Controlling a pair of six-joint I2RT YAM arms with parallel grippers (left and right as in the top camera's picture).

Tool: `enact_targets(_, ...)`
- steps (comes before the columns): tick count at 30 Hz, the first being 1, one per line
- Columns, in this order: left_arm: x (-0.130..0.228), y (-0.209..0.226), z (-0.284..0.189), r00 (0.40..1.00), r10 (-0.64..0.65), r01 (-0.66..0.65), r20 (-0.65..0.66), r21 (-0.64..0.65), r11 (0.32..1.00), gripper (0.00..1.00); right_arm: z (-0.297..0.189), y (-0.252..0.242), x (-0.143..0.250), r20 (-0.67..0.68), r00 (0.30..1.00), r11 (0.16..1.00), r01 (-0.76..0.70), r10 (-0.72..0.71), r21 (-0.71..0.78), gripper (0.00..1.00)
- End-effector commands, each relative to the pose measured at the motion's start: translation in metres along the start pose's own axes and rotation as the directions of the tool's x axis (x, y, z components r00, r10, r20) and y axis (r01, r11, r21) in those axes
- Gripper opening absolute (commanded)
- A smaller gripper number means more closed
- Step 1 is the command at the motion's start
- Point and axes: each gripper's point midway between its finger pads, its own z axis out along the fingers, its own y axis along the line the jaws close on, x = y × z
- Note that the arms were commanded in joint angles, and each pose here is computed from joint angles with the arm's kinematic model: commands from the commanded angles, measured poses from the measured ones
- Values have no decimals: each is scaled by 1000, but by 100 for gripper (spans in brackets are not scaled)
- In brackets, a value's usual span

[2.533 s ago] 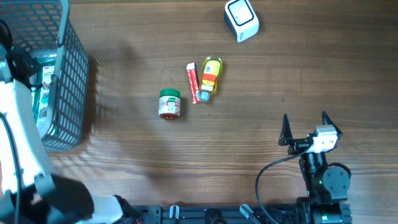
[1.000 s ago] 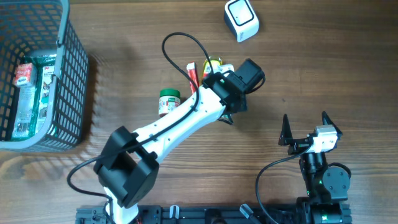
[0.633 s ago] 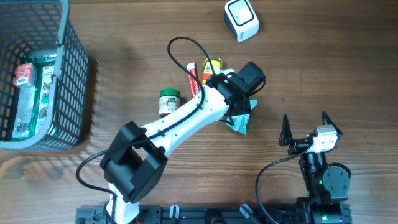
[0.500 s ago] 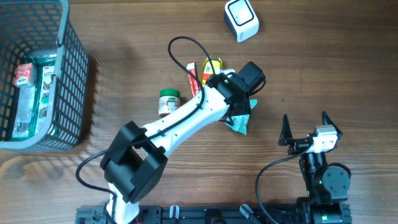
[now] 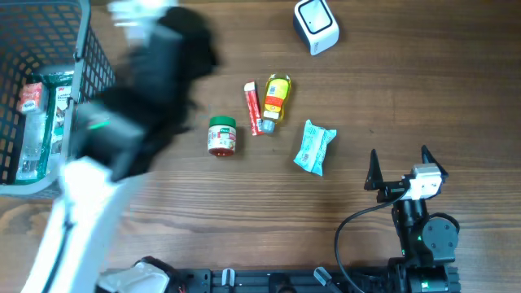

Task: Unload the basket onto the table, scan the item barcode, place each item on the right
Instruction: 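Release the wipes pack and return the left gripper to the basket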

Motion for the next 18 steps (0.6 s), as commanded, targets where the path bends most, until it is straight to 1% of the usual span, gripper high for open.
enact_targets(1, -35, 87, 7, 995, -49, 68, 85, -245, 967, 75, 0, -4, -2, 7, 1000, 1000, 17, -18, 23, 100)
enact_targets(4, -51, 151, 9, 986, -109, 151, 126, -399, 904, 76, 0, -4, -2, 7, 1000, 1000, 17, -18, 23, 100)
enact_targets(8, -54, 209, 17, 978, -157, 206, 136, -540, 816, 77, 0, -4, -2, 7, 1000, 1000, 17, -18, 23, 100)
enact_targets(11, -51, 236, 31, 981, -163, 195, 108, -609, 769, 77, 0, -4, -2, 7, 1000, 1000, 17, -18, 23, 100)
enact_targets(15, -36, 271, 63, 987, -162, 125, 12, -694, 709, 77, 0, -4, -2, 7, 1000, 1000, 17, -18, 23, 100)
enact_targets(16, -31, 276, 72, 985, -169, 110, -16, -699, 706, 77, 0, -4, -2, 7, 1000, 1000, 17, -18, 23, 100)
enact_targets(18, -17, 281, 100, 977, -174, 51, -123, -656, 753, 76, 0, -4, -2, 7, 1000, 1000, 17, -18, 23, 100)
